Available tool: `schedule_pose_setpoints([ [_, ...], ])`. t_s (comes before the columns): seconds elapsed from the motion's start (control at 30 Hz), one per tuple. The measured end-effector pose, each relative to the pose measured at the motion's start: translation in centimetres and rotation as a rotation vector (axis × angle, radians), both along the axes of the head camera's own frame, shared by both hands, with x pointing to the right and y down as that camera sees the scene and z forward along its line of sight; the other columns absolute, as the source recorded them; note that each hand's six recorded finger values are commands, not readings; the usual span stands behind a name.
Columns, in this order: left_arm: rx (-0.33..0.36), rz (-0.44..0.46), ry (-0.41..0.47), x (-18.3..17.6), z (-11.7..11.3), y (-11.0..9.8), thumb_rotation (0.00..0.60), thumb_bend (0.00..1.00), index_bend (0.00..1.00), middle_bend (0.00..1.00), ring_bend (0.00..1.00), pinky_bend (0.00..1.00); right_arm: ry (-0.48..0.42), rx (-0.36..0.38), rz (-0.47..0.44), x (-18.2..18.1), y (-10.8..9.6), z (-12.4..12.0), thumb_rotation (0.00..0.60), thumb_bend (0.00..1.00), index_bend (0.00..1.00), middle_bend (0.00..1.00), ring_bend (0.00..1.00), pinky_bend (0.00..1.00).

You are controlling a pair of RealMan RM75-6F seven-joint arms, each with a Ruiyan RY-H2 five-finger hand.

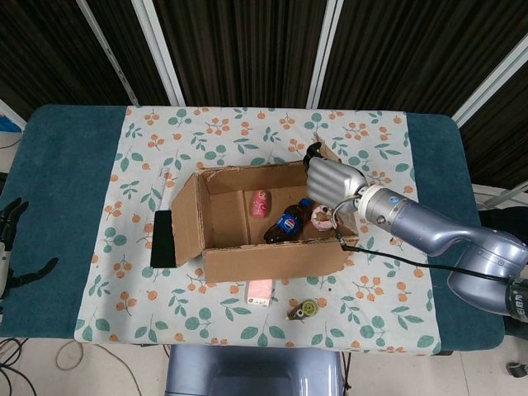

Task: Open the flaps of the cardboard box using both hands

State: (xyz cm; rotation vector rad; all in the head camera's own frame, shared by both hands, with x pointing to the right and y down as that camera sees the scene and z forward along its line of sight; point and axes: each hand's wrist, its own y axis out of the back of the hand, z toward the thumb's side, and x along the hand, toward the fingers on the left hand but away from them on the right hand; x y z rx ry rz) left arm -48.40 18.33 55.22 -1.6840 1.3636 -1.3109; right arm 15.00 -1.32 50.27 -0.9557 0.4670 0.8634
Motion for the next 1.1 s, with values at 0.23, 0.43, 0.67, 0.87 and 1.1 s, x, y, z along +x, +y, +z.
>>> schedule_pose_setpoints([
  [0.23, 0.0, 0.0, -0.001, 0.0, 0.0, 0.0, 0.6, 0.17, 0.0, 0.0, 0.0, 0.06, -0.004, 0.006, 0.008, 0.2, -0.2, -0.6, 0.6, 1.0, 0.39, 0.33, 0.24, 0.28],
  [0.43, 0.0, 0.0, -0.001, 0.0, 0.0, 0.0, 0.6, 0.17, 0.0, 0.0, 0.0, 0.06, 0.008, 0.019, 0.011, 0.7, -0.5, -1.0, 0.6, 1.0, 0.39, 0.34, 0.24, 0.28],
  [0.67, -0.005, 0.005, 0.0, 0.1, 0.1, 0.0, 0.6, 0.17, 0.0, 0.0, 0.0, 0.06, 0.028, 0.034, 0.025, 1.6, -1.0, -1.5, 0.6, 1.0, 0.39, 0.34, 0.24, 0.28],
  [0.87, -0.007, 0.011, -0.001, 0.1, 0.1, 0.1, 0.6, 0.17, 0.0, 0.0, 0.0, 0.06, 0.054, 0.048, 0.034, 2.6, -1.3, -1.8, 0.6, 1.0, 0.39, 0.34, 0.24, 0.28],
  [1.1, -0.01, 0.017, -0.004, 0.2, 0.1, 0.1, 0.6, 0.18, 0.0, 0.0, 0.0, 0.06, 0.079, 0.061, 0.068, 4.4, -1.7, -2.2, 0.6, 1.0, 0.39, 0.33, 0.24, 0.28],
])
